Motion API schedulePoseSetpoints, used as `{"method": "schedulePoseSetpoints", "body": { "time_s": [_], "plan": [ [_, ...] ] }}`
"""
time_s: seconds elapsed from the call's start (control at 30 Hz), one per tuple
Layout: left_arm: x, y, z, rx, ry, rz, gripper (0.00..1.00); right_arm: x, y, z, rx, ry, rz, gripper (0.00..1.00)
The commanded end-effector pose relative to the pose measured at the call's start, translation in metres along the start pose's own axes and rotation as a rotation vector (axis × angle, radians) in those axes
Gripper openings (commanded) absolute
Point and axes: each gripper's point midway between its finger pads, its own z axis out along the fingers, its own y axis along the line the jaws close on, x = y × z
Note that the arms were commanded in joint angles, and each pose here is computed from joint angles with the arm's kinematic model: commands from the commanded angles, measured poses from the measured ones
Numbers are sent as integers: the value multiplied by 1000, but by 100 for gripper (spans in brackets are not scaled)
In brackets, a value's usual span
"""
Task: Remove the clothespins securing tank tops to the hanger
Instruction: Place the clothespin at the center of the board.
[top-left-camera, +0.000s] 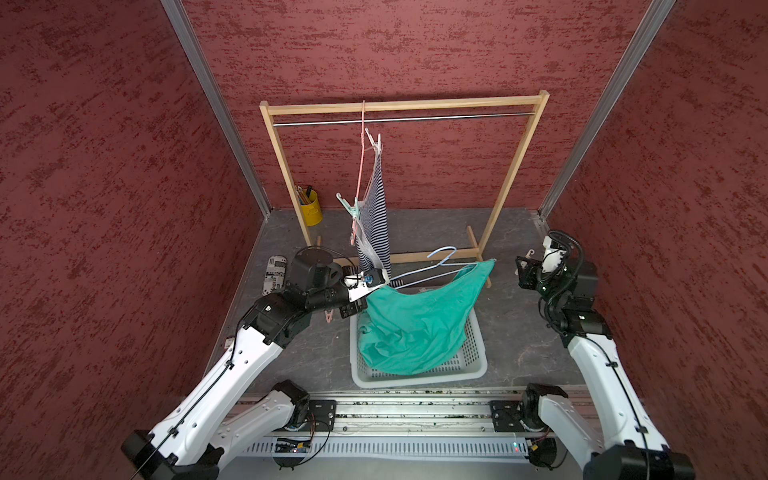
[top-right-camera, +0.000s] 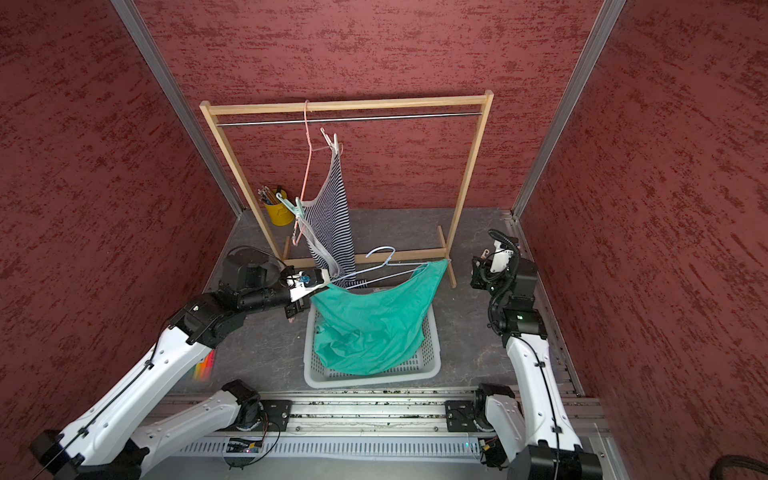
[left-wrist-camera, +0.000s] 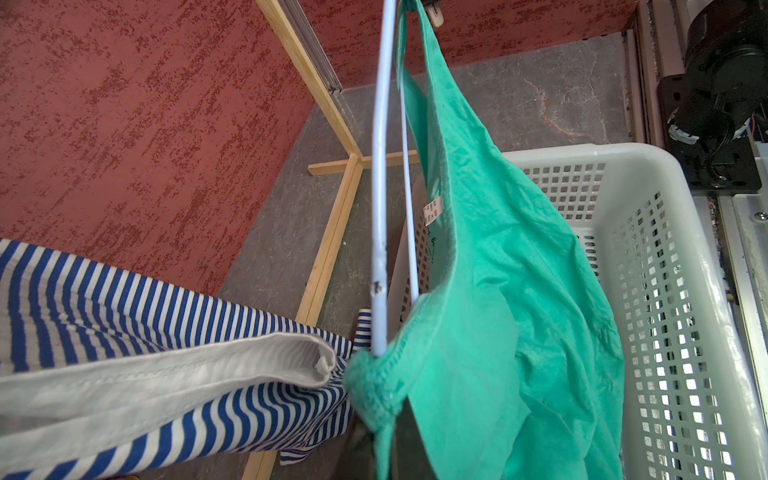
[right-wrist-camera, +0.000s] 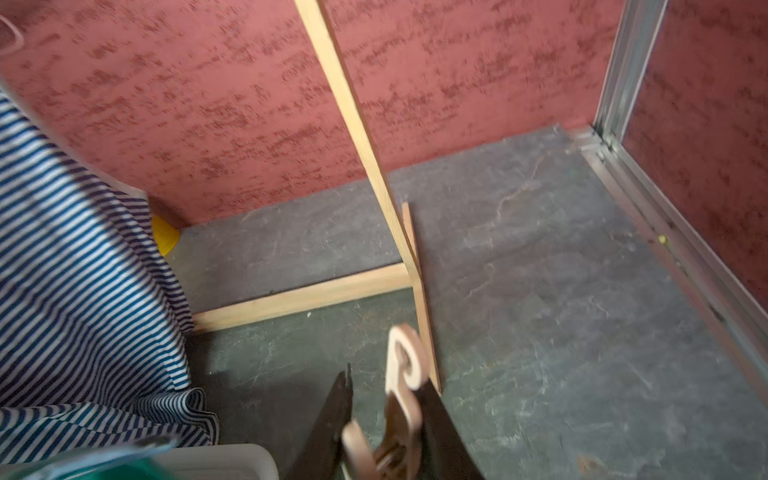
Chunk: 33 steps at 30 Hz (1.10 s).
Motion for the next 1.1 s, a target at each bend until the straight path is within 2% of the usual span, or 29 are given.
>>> {"method": "schedulePoseSetpoints", "body": {
  "time_s": [0.0, 0.13, 0.3, 0.5, 0.63, 0.8, 1.07],
  "plan": [
    [-11, 3, -4, -2, -25, 34, 0, 28, -18, 11, 67, 97, 76, 0],
    [-4, 1, 2, 15, 7, 20, 0, 56, -39, 28, 149, 224, 95, 0],
    [-1, -1, 5, 26, 3, 18, 0, 86, -80, 37, 345, 364, 68, 0],
    [-3, -2, 2, 30, -7, 16, 0, 103, -77, 51, 319, 479, 91, 0],
    [-4, -4, 0, 38, -11, 13, 0, 122, -87, 58, 369, 588, 60, 0],
    [-5, -6, -4, 30, -22, 15, 0, 128, -99, 76, 402, 611, 48, 0],
    [-4, -7, -7, 18, -29, 17, 0, 130, -109, 86, 501, 676, -68, 2]
  ]
}}
